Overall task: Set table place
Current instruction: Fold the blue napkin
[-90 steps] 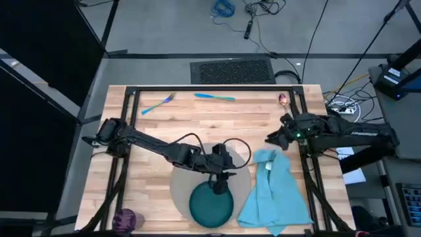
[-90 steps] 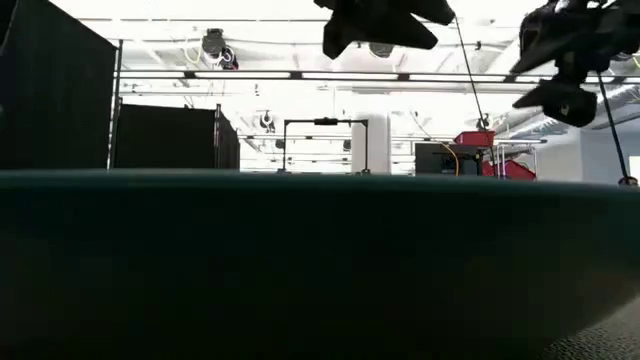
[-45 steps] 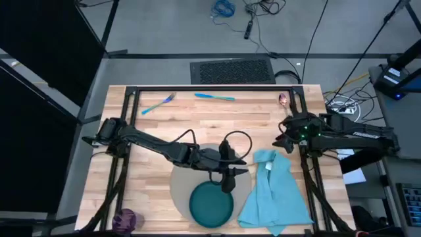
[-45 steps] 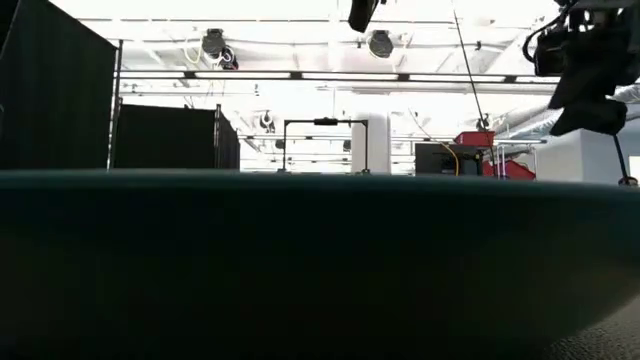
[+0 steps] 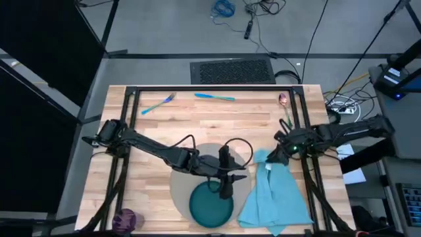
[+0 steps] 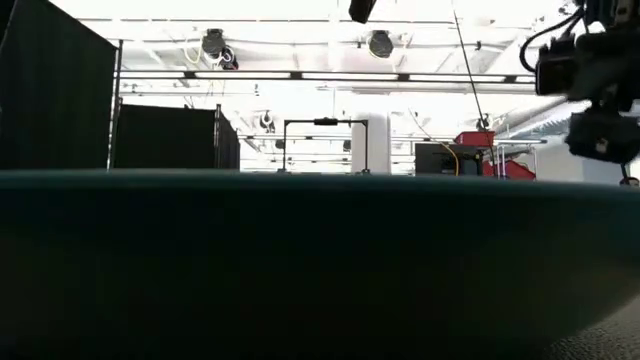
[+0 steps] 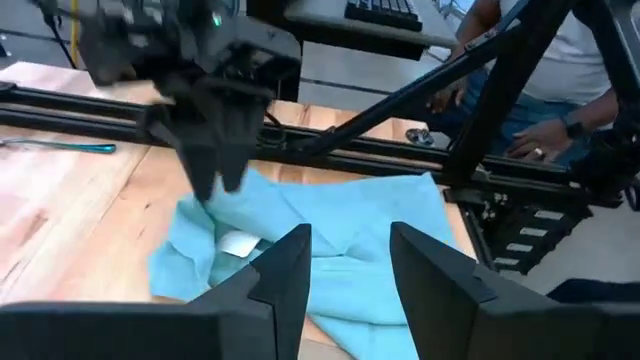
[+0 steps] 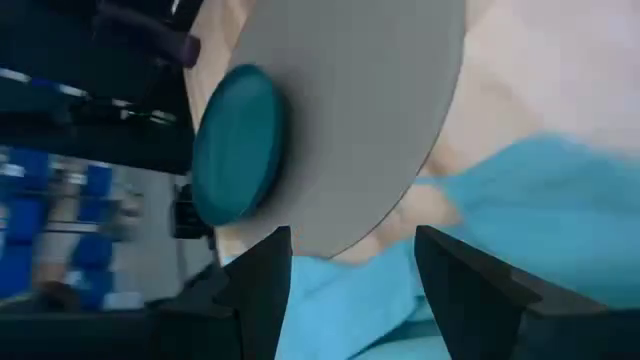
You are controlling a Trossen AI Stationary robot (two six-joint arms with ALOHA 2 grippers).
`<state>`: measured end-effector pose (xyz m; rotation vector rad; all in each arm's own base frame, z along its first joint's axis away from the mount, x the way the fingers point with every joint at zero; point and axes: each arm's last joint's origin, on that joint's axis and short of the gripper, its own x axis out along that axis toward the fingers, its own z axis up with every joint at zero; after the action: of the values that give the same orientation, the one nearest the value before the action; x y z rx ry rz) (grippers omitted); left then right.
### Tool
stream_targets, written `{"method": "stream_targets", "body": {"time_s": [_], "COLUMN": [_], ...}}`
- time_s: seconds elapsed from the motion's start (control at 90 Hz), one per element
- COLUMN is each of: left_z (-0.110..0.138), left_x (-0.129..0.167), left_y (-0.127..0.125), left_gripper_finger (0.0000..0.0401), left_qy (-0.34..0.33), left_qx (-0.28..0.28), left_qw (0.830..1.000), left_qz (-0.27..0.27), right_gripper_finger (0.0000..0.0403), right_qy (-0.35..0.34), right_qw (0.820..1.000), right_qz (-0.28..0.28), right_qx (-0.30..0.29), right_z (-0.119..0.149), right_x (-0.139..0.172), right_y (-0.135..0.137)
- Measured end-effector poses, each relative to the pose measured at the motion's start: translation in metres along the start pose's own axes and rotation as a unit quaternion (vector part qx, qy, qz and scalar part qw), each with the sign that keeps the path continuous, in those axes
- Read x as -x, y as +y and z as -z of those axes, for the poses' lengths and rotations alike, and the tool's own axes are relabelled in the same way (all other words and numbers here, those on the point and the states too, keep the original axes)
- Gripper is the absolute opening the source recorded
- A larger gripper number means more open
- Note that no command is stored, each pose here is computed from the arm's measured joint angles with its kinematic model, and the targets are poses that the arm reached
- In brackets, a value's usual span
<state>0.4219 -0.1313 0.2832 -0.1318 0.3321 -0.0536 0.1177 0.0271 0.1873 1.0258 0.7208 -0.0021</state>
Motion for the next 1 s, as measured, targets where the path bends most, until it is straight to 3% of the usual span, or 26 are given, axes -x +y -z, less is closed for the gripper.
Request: {"method": "stream_targets", "body": {"time_s": [0.211, 0.456, 0.689, 0.833, 0.922, 1.0], "left_z": [0.001, -0.002, -0.005, -0.007, -0.009, -0.009], "left_x": [-0.001, -0.004, -0.006, -0.008, -0.008, -0.008], "left_y": [0.007, 0.024, 0.037, 0.049, 0.054, 0.056], "left_gripper_finger": [0.0123, 0.0123, 0.0123, 0.0123, 0.0123, 0.0123], "left_qy": [0.010, 0.010, 0.010, 0.008, 0.007, 0.007], "left_qx": [-0.040, -0.035, -0.040, -0.038, -0.035, -0.034], "left_qw": [0.999, 0.999, 0.998, 0.998, 0.998, 0.998], "left_qz": [-0.010, -0.029, -0.038, -0.051, -0.057, -0.058], "right_gripper_finger": [0.0199, 0.0199, 0.0199, 0.0199, 0.0199, 0.0199], "right_qy": [0.017, 0.081, 0.120, 0.121, 0.150, 0.183], "right_qw": [1.000, 0.995, 0.992, 0.986, 0.969, 0.954], "right_qz": [-0.012, 0.060, 0.025, 0.068, 0.122, 0.163], "right_qx": [0.002, 0.011, 0.014, 0.091, 0.154, 0.173], "right_z": [0.013, 0.037, 0.054, 0.048, 0.046, 0.048], "right_x": [-0.010, -0.020, -0.019, -0.005, 0.005, 0.012], "right_y": [0.003, -0.001, 0.027, 0.045, 0.050, 0.050]}}
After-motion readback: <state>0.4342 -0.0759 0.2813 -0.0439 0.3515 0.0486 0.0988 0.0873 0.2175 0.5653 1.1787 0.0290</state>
